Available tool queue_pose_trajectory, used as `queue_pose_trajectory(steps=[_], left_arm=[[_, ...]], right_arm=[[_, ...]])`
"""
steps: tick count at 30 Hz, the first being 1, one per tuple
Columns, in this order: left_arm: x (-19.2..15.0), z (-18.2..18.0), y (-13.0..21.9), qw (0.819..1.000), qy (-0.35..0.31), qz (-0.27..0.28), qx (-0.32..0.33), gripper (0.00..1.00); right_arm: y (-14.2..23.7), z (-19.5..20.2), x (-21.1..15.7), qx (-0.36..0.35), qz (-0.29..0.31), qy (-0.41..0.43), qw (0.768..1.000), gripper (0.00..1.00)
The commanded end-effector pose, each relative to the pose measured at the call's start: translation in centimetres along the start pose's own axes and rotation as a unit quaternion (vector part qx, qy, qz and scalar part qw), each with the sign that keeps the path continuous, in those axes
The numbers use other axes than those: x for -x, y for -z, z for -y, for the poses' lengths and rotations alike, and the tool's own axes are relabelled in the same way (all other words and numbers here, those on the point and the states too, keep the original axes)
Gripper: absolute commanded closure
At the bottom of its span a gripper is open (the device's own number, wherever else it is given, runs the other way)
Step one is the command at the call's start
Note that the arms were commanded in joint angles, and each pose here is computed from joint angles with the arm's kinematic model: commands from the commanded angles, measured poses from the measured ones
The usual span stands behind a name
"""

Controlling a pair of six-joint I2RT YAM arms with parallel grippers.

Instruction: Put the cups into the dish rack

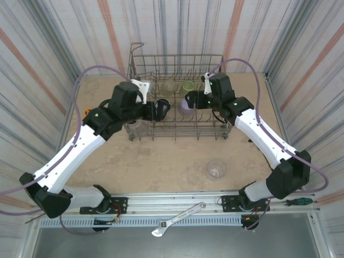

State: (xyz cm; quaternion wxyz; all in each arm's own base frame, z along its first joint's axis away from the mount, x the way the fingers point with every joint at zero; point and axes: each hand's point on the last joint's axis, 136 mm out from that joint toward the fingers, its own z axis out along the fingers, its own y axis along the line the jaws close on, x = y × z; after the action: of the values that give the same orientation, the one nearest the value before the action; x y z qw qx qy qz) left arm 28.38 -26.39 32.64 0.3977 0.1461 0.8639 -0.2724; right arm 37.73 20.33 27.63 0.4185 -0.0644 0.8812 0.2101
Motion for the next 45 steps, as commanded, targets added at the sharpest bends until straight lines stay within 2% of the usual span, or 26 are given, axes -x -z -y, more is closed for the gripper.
queue_pose_trajectory(steps=[1,13,25,30,37,45], left_arm=[[-0.6,0.9,-0.6,0.999,-0.011,0.008,0.032,0.01],[-6.7,7.7,-5.8,0.998,-0.044,-0.051,-0.011,0.01],[-12.4,13.0,-10.0,0.986,-0.095,-0.122,-0.056,0.02],[-15.1,14.3,-11.2,0.977,-0.126,-0.157,-0.063,0.09],[-19.2,14.0,-13.6,0.964,-0.147,-0.215,-0.05,0.22],[-21.7,13.7,-15.4,0.952,-0.162,-0.255,-0.045,0.37]], right_arm=[[1.0,0.8,-0.2,-0.001,0.007,-0.031,1.0,0.01],[2.9,2.9,-1.0,-0.011,0.016,-0.068,0.997,0.01],[4.3,4.7,-1.9,-0.027,0.02,-0.085,0.996,0.01],[4.9,5.4,-1.8,-0.032,0.025,-0.09,0.995,0.01],[5.4,6.3,-2.0,-0.039,0.027,-0.096,0.994,0.01],[6.1,6.7,-1.9,-0.041,0.036,-0.101,0.993,0.01]])
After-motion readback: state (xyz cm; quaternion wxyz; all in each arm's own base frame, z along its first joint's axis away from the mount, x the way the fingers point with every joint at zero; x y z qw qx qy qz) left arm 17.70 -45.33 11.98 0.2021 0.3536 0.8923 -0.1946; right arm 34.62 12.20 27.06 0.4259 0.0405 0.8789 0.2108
